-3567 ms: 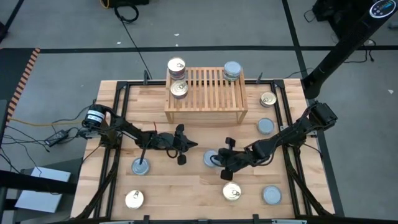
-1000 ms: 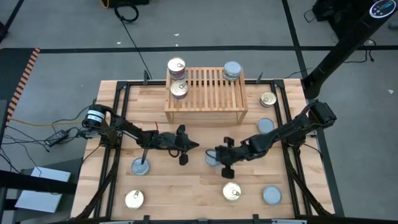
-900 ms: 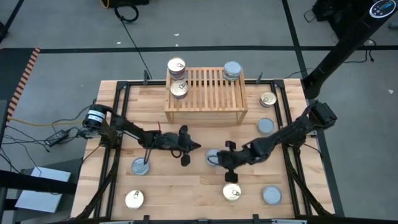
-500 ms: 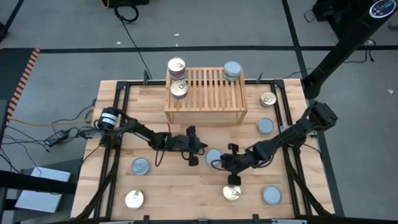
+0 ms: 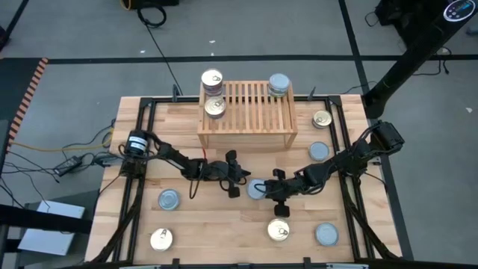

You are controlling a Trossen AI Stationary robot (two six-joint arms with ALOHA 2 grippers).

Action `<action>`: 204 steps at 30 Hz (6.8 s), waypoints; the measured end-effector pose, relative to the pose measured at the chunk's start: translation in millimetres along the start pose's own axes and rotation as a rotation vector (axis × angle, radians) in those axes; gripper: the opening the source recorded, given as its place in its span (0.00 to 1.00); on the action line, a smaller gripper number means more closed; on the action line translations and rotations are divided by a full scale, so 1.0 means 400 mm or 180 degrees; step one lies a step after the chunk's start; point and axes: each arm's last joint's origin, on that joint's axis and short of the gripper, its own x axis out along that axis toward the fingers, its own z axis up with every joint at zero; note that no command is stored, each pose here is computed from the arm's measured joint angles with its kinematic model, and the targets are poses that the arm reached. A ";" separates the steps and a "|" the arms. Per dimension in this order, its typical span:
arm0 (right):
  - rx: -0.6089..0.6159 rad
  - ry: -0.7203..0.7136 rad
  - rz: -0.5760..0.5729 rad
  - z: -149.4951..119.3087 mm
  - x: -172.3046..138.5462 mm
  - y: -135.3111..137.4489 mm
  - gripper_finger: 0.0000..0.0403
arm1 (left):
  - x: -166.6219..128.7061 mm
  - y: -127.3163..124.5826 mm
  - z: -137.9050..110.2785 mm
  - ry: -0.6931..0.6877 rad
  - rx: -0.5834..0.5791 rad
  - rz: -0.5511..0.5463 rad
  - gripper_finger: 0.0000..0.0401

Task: Stack canned seafood by type on shelf
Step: Put the green tuna can on the shelf

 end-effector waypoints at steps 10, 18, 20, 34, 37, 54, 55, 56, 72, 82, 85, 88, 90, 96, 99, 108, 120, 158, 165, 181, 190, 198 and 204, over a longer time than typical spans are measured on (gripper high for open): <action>-0.0020 -0.0012 0.0045 0.009 0.002 -0.014 0.02 | 0.014 -0.004 0.001 -0.0028 0.0002 -0.0026 0.01; -0.0283 -0.0236 0.0137 0.009 -0.004 0.030 0.02 | 0.013 -0.005 0.000 -0.0012 0.0006 -0.0027 0.01; -0.0332 -0.0278 0.0026 0.006 -0.005 0.036 0.02 | 0.013 -0.005 0.000 -0.0013 0.0006 -0.0027 0.01; -0.0634 0.0098 -0.0305 0.061 0.024 0.092 0.02 | 0.013 -0.005 -0.001 -0.0011 0.0006 -0.0026 0.01; -0.0688 0.0366 -0.0363 0.062 0.062 0.102 0.02 | 0.013 -0.005 -0.001 -0.0009 0.0007 -0.0026 0.01; -0.0736 0.0479 -0.0885 0.118 0.053 0.100 0.02 | 0.009 -0.019 -0.004 0.0027 0.0168 -0.0024 0.01; -0.0729 0.0455 -0.0898 0.123 0.048 0.100 0.02 | 0.009 -0.020 -0.004 0.0028 0.0181 -0.0022 0.01; -0.0721 0.0417 -0.0908 0.128 0.040 0.099 0.02 | 0.009 -0.021 -0.004 0.0031 0.0200 -0.0024 0.01; -0.0514 0.0052 -0.1058 0.183 -0.034 0.064 0.02 | 0.004 -0.038 -0.010 0.0092 0.0383 -0.0160 0.01; -0.0182 0.0067 -0.0912 0.195 -0.033 0.042 0.02 | -0.005 -0.046 -0.013 0.0273 0.0679 -0.0115 0.01; -0.0167 0.0088 -0.0879 0.195 -0.032 0.039 0.02 | -0.008 -0.043 -0.013 0.0287 0.0688 -0.0065 0.01; -0.0128 0.0085 -0.0896 0.198 -0.031 0.031 0.02 | -0.008 -0.042 -0.016 0.0343 0.0708 -0.0015 0.01; -0.0108 0.0072 -0.0905 0.201 -0.030 0.026 0.02 | -0.009 -0.042 -0.017 0.0364 0.0710 -0.0006 0.01; -0.0026 0.0038 -0.0882 0.211 -0.028 0.009 0.02 | -0.010 -0.048 -0.016 0.0344 0.0687 -0.0187 0.01; -0.0002 0.0034 -0.0874 0.213 -0.026 0.003 0.02 | -0.012 -0.051 -0.022 0.0413 0.0710 -0.0199 0.01; 0.0117 0.0011 -0.0798 0.219 -0.024 -0.005 0.02 | -0.021 -0.047 -0.029 0.0590 0.0756 -0.0077 0.01; 0.0104 -0.0018 -0.0774 0.220 -0.033 -0.005 0.16 | -0.078 -0.025 -0.032 0.0567 0.0604 0.0197 0.01; -0.1737 0.0713 -0.0547 0.278 -0.070 -0.059 0.73 | -0.142 -0.055 -0.065 -0.0099 0.0310 -0.0113 0.01; -0.1838 0.0810 -0.0540 0.276 -0.035 -0.080 0.72 | -0.141 -0.055 -0.066 -0.0082 0.0317 -0.0113 0.01; -0.1621 0.0837 -0.0181 0.273 0.007 -0.103 0.58 | -0.141 -0.055 -0.068 -0.0063 0.0329 -0.0115 0.01; -0.1478 0.0802 -0.0118 0.284 -0.001 -0.089 0.39 | -0.141 -0.055 -0.068 -0.0058 0.0331 -0.0115 0.01; -0.1632 0.0762 -0.0427 0.336 -0.055 -0.023 0.39 | -0.141 -0.055 -0.068 -0.0058 0.0331 -0.0115 0.01; -0.1840 0.0748 -0.1117 0.370 -0.126 0.047 0.38 | -0.141 -0.055 -0.068 -0.0058 0.0331 -0.0115 0.01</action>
